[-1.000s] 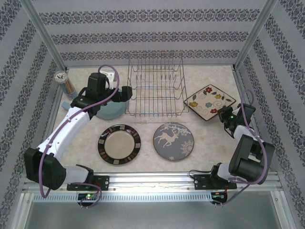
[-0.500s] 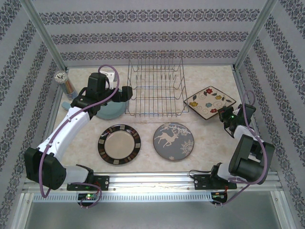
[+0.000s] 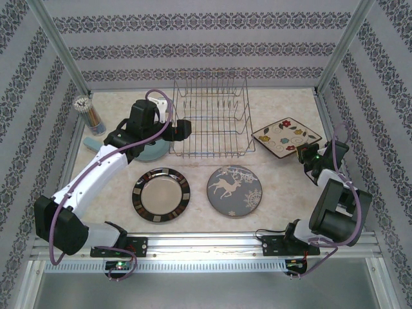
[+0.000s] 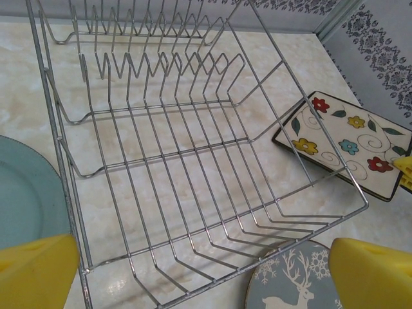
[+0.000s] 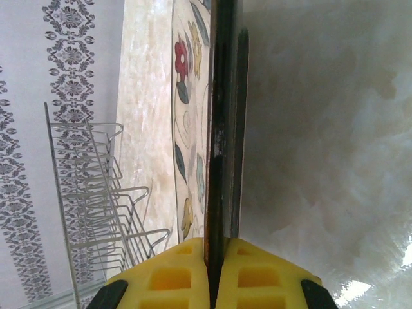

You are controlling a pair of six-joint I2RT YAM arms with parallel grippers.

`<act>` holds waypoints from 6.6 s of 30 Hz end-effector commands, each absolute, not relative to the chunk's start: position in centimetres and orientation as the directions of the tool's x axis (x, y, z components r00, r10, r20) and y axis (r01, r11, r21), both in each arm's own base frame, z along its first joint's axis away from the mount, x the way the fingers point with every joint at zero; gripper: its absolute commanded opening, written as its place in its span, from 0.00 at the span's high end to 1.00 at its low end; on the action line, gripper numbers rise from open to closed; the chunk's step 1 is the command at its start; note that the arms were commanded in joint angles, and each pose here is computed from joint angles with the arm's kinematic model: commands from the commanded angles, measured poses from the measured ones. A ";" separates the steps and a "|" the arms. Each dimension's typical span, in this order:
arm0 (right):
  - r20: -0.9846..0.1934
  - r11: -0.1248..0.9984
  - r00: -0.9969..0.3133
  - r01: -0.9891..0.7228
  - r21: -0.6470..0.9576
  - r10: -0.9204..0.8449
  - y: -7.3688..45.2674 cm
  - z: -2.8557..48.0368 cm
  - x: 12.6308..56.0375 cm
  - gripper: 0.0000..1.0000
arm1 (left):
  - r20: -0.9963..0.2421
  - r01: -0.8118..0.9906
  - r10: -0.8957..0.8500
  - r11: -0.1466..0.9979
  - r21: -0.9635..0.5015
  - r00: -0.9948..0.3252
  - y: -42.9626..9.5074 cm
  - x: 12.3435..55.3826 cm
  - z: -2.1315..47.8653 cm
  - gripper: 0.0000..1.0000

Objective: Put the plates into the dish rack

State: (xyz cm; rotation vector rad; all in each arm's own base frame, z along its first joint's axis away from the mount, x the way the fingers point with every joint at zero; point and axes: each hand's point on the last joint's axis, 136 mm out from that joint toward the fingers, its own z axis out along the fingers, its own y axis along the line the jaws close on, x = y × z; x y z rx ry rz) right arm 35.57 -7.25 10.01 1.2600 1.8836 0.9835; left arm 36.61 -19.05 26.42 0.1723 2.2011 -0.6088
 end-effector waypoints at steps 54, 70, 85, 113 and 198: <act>-0.334 0.370 -0.334 0.050 0.928 0.882 -7.0 23.2 38.9 1.00 | -0.777 0.314 -0.067 0.890 -0.330 -0.627 -18.4 36.8 27.3 0.00; -0.353 0.384 -0.338 0.026 0.923 0.872 -6.6 24.6 39.1 1.00 | -0.775 0.312 -0.066 0.891 -0.329 -0.628 -18.5 36.8 27.2 0.00; -0.386 0.405 -0.325 -0.010 0.914 0.863 -6.3 26.8 38.8 1.00 | -0.745 0.295 -0.153 0.852 -0.432 -0.649 -19.5 36.8 27.9 0.00; -0.408 0.403 -0.291 -0.082 0.912 0.865 -6.3 31.3 38.7 1.00 | -0.359 0.139 -0.428 0.465 -0.874 -0.829 -36.7 37.8 30.1 0.00; -0.395 0.339 -0.264 -0.233 0.912 0.880 -3.5 37.0 36.1 1.00 | 0.153 -0.162 -0.429 -0.015 -0.987 -0.890 -54.5 46.3 25.6 0.43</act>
